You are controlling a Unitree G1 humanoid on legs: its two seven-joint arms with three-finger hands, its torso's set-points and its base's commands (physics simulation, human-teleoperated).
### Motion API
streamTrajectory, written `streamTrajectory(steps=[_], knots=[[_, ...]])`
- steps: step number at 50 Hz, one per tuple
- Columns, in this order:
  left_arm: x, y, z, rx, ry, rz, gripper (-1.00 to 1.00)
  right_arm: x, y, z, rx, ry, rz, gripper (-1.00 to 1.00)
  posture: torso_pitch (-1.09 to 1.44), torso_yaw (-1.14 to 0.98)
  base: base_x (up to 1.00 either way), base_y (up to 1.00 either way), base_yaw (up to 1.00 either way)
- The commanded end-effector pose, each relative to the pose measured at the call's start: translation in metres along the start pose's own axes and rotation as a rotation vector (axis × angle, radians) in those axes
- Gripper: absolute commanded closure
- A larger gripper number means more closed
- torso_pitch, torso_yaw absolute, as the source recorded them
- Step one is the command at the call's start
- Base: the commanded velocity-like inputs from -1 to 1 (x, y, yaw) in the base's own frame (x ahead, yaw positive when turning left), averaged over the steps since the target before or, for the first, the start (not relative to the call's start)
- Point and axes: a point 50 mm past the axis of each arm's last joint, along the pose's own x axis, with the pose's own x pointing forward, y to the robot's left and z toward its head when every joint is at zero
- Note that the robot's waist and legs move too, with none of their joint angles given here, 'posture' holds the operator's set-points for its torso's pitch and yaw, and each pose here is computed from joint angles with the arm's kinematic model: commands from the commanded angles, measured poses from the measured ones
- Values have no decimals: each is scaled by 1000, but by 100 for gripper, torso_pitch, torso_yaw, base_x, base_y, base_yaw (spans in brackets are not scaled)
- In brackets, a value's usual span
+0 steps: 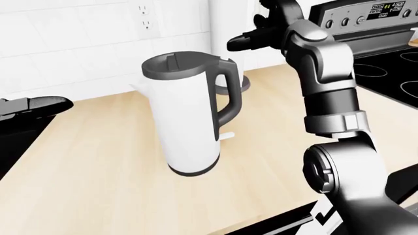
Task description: Press the button to open the lid of the electric kettle.
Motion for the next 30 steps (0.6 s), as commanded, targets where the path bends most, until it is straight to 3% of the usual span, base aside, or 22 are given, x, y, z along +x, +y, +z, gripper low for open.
streamTrajectory(steps=[1, 30], knots=[[0, 0, 12, 8, -67, 1, -100, -4, 1, 25, 1, -90, 10, -100, -31, 0, 0, 0, 0], [0, 0, 13, 9, -69, 1, -100, -8, 6, 21, 0, -64, 71, -100, -31, 0, 0, 0, 0]])
